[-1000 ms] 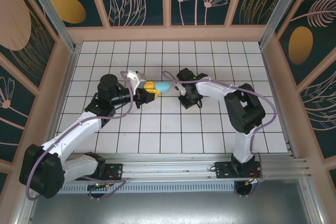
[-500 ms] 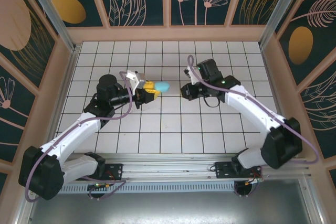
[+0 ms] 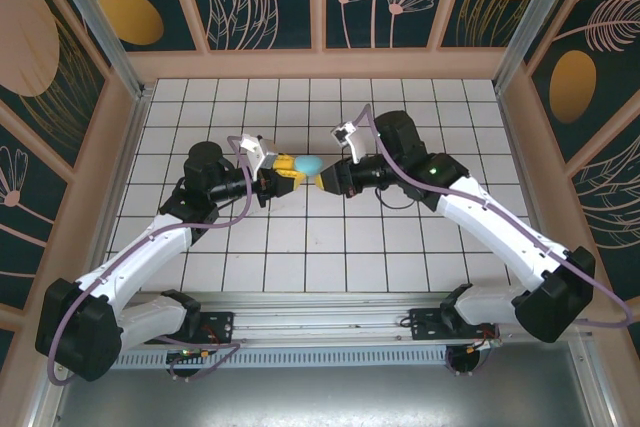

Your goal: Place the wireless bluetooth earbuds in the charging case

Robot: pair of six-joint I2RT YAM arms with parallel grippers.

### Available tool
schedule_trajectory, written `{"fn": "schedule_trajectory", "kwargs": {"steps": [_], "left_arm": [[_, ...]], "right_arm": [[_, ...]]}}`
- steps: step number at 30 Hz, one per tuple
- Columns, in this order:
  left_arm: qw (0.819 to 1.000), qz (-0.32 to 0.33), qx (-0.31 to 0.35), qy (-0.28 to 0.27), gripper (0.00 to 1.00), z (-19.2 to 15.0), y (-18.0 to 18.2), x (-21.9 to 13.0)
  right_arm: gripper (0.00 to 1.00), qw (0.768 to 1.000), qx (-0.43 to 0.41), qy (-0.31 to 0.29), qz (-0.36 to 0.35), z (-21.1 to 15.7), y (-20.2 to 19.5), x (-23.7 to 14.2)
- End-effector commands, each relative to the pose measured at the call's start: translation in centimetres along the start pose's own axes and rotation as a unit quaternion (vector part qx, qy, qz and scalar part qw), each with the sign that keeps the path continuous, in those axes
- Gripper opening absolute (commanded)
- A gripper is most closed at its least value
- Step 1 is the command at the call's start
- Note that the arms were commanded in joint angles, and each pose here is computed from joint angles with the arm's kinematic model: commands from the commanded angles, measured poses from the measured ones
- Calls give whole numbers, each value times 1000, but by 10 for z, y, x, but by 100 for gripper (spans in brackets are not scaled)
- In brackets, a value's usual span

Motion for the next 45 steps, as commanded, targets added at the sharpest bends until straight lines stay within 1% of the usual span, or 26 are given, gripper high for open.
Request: {"fn": "schedule_trajectory", "kwargs": {"steps": [1,8,16,21,33,41,45], "left_arm": [[1000,-10,16,-15,0,17,-1,-1],[1000,-13,16,-16,0,17,-3,-2],[1000,-18,10,-22,0,18,-4,-2],[999,-21,7,-24,0,18,-6,-2],[999,-18,7,-29,0,21,-6,-4],[999,-17,5,-34,0,23,-5,-4],[999,-16,5,-36,0,24,-5,-4]], "right_arm": [[16,999,-19,-6,35,15,19,3],[15,999,-15,-14,34,30,18,7],[16,997,-12,-65,31,52,16,-7],[16,996,-7,-81,28,59,11,-10],[16,995,14,-86,51,65,12,-4],[16,995,24,-90,34,61,5,10],[16,995,22,-90,40,59,9,13]]}}
Point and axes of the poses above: each hand's point on the last joint's axis, 136 mm out from that joint toward the fingers, its own x axis out along the fingers, its own y axis along the line the jaws close on, z = x × y, the point moved 1 cm from there along -x, back along the fingers, and after that the axes turned 15 degrees about x, right-handed, at the moved point
